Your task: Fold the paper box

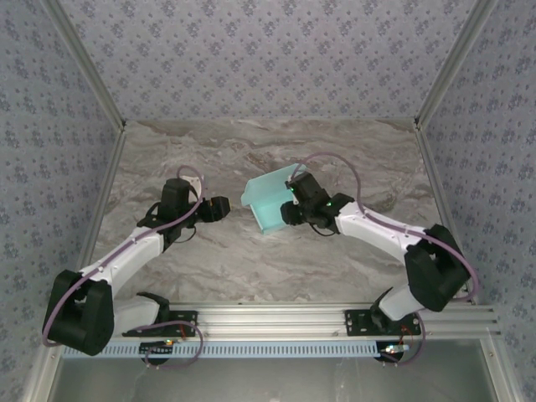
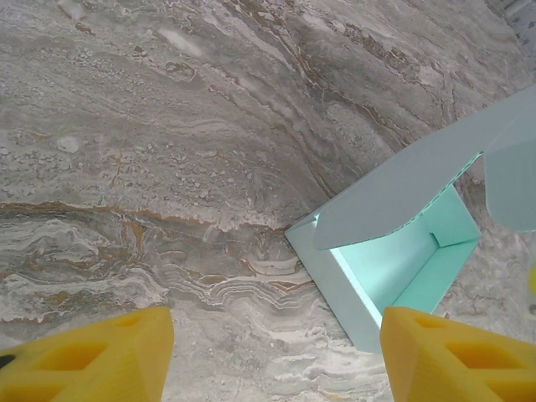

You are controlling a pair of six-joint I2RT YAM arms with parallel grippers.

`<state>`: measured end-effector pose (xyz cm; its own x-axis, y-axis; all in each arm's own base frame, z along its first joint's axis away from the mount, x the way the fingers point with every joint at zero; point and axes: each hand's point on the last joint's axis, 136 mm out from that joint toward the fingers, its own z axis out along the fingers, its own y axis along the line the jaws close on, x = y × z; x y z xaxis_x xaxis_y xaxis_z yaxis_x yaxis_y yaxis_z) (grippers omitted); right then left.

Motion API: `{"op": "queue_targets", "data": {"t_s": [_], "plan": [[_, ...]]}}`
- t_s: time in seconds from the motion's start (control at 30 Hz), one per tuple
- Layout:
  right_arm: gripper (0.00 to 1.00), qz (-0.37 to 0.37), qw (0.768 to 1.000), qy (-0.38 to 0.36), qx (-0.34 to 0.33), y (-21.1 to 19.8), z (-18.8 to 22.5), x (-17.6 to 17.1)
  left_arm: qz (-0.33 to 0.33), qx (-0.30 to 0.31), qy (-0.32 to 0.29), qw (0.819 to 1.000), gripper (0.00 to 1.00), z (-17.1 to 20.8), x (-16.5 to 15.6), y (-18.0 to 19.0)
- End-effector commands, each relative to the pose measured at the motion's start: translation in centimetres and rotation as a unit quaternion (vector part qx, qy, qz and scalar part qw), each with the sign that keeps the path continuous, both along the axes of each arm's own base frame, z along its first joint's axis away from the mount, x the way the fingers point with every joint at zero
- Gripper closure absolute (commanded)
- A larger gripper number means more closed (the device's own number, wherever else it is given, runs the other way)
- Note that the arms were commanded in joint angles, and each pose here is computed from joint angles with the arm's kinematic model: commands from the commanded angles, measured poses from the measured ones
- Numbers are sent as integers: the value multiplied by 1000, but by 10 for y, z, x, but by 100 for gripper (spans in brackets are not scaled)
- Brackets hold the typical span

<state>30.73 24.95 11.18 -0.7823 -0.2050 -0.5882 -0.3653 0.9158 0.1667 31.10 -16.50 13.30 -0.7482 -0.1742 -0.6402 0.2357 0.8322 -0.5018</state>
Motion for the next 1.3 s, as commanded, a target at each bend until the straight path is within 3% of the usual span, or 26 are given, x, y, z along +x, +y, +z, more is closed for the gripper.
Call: {"op": "queue_targets", "data": {"t_s": [0.0, 0.37, 0.7, 1.27], "plan": [[64, -1, 999, -43, -3, 17, 6, 26, -1, 10, -7, 1000, 34, 2, -3, 2], [65, 11, 993, -45, -105, 36, -35, 39, 1, 20, -8, 1000, 33, 0, -6, 6], [64, 4, 990, -27, -136, 32, -61, 39, 2, 25, -9, 1000, 33, 1, -7, 8], [51, -4, 991, -45, -122, 38, -35, 42, 3, 27, -10, 1000, 32, 1, -8, 9]]}}
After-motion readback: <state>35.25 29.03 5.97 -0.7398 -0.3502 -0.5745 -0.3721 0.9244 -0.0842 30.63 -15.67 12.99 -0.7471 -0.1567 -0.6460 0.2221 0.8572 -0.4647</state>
